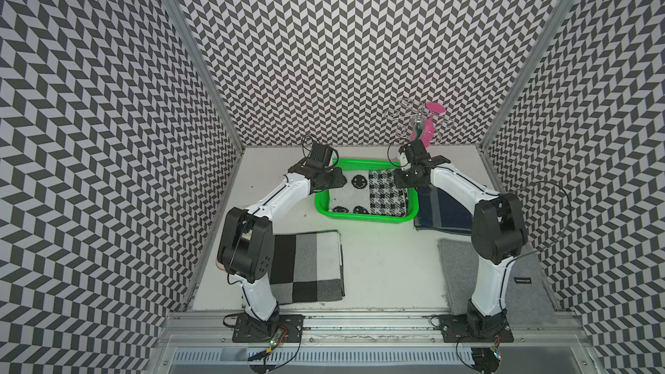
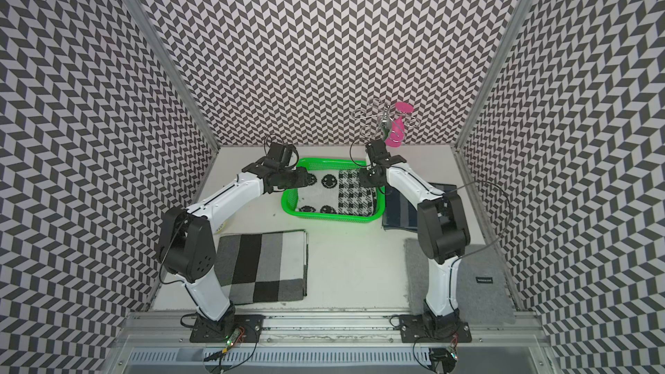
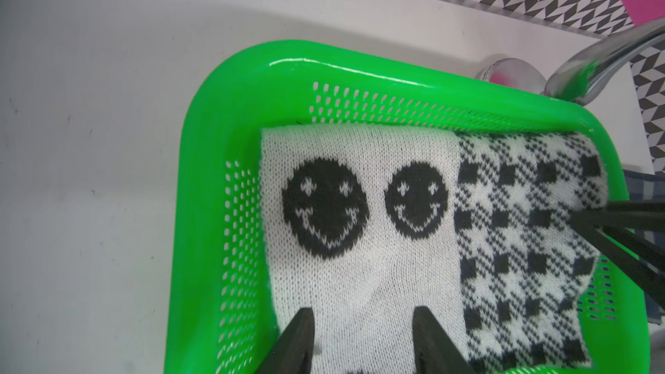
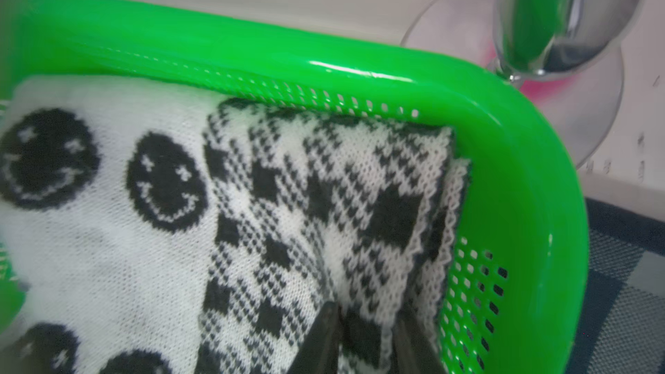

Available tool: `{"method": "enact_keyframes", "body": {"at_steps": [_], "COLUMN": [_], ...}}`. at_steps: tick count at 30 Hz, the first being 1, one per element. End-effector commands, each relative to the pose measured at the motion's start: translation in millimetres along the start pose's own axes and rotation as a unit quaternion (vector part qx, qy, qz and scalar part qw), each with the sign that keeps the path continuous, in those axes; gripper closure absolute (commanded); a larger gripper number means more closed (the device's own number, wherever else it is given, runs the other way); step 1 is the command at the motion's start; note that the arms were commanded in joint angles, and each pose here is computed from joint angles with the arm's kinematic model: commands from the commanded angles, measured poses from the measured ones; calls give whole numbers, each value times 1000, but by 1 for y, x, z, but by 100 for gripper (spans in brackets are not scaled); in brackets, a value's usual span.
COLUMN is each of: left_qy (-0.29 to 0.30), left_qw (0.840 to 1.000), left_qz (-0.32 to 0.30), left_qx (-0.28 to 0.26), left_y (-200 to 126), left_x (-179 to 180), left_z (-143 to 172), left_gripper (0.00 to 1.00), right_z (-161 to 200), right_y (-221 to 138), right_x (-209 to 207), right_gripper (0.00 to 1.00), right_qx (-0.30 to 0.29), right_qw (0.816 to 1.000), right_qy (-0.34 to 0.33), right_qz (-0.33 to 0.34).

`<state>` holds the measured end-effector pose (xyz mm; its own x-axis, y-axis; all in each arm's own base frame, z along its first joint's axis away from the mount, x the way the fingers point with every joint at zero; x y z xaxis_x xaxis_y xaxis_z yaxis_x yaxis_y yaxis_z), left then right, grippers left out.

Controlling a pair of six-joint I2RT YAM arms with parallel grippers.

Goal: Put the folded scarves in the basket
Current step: Place the scarf in the basket.

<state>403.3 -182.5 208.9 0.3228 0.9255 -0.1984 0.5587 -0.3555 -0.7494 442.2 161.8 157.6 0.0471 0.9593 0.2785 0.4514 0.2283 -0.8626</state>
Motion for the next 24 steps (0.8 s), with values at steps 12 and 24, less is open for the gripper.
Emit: {"method": "enact_keyframes", "body": {"at_steps": [12,24], "left_qy": [-27,-37], "left_qw": [999,999], "left_qz": [12,29], "left_qx": [-29,-7], "left_y": [-61,-85], "left_x": [3,-1], "left_z": [0,35], "left_gripper": [50,51], "right_z": [-36,49], "right_y": [-83,-151], "right_x": [15,43], "right_gripper": [56,55], "right_qx": [-73,-64], "right_qw": [997,992], "right_qy": [-23,-55], "right_qz": [9,-95]}}
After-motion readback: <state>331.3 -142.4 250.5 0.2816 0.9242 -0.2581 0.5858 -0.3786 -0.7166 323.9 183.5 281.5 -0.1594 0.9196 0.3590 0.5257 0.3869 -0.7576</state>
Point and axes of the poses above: each gripper's point midway between its finger pads, its own y axis out along the fingers, its own x axis along the line the jaws close on, z = x × y, the point moved 6 cm from there along -y, back along the fingers, and after that the axes turned 14 degrees about y, right-handed, at the moved point
